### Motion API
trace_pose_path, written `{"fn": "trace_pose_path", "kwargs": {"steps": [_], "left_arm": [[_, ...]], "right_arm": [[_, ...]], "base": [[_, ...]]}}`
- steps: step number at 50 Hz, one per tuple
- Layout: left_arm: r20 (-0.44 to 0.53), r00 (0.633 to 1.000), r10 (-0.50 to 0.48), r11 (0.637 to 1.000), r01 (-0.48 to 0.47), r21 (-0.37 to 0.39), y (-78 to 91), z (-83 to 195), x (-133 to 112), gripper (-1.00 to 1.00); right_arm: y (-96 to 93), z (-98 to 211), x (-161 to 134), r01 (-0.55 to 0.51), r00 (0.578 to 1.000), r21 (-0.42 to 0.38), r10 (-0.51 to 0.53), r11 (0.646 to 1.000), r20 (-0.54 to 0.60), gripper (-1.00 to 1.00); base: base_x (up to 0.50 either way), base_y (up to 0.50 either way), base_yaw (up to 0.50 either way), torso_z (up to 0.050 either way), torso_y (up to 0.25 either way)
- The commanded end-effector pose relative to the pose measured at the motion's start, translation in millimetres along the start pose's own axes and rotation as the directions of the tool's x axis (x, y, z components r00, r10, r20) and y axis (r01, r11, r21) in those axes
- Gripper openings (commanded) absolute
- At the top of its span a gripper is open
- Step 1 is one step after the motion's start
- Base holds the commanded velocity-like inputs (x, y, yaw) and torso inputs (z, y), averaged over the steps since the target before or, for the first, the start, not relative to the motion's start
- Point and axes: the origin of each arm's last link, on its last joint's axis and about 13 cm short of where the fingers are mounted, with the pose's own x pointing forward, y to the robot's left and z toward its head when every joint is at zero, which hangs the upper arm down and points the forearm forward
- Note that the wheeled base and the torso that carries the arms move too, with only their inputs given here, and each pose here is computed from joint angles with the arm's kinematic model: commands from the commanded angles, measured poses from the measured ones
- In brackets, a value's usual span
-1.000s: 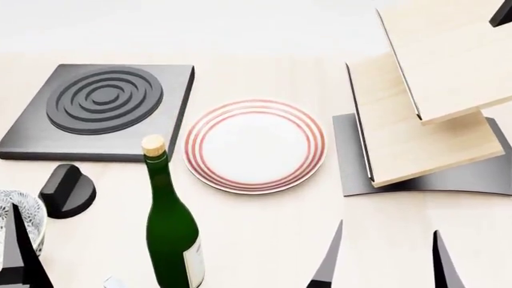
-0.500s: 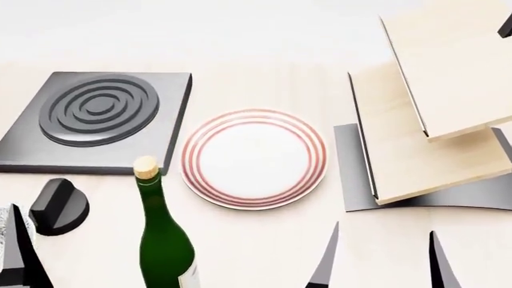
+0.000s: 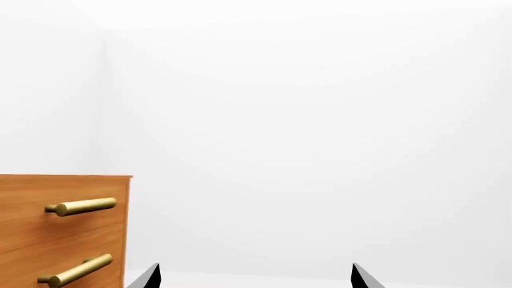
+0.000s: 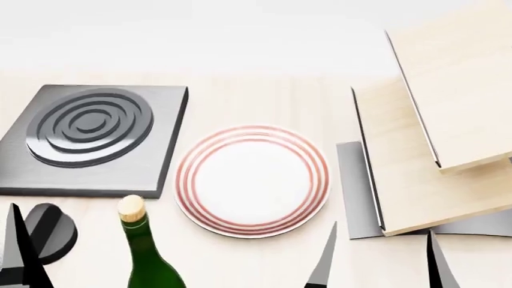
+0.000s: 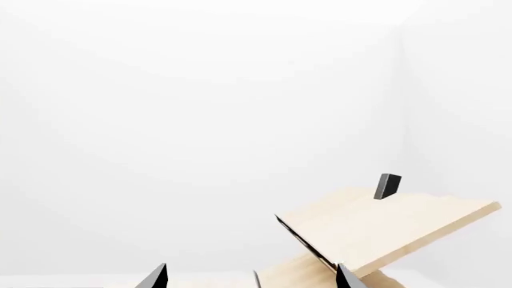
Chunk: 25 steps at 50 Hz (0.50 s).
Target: Pick up the akita bowl and put it on the plate.
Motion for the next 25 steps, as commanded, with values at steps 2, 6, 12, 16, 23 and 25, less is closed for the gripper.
{"fn": "trace_pose_path", "kwargs": {"steps": [2,6,12,16,23,25], "left_arm": [[-0.001,1.0,0.001,1.0,-0.001,0.003,0.5,-0.6,0.7,1.0],[-0.001,1.0,0.002,1.0,-0.002,-0.001,0.9,-0.3,0.4,1.0],[0.002,1.0,0.003,1.0,-0.003,-0.001,0.7,0.3,0.1,1.0],[0.002,1.0,0.005,1.0,-0.005,0.001,1.0,0.3,0.0,1.0],[0.007,1.0,0.014,1.0,-0.014,0.005,1.3,0.9,0.0,1.0],[0.007,1.0,0.014,1.0,-0.014,0.002,1.5,1.1,-0.1,1.0]], "right_arm": [[0.0,-0.7,-0.1,-0.001,1.0,0.002,0.001,1.0,-0.001,1.0],[0.4,-1.2,-0.1,-0.002,1.0,0.001,0.002,1.0,-0.001,1.0],[0.2,-0.5,-0.4,-0.002,1.0,0.002,0.002,1.0,0.0,1.0],[0.2,-0.8,-0.6,-0.002,1.0,0.002,0.002,1.0,-0.001,1.0],[0.2,-0.3,-0.8,-0.003,1.0,0.003,0.003,1.0,0.001,1.0],[0.1,-0.3,-0.9,-0.002,1.0,0.002,0.002,1.0,0.001,1.0]], "base": [[0.17,0.0,0.0,0.0,0.0],[0.17,0.0,0.0,0.0,0.0],[0.17,0.0,0.0,0.0,0.003],[0.17,0.0,0.0,0.0,0.0],[0.17,0.0,0.0,0.0,0.0],[0.17,0.0,0.0,0.0,0.0]]}}
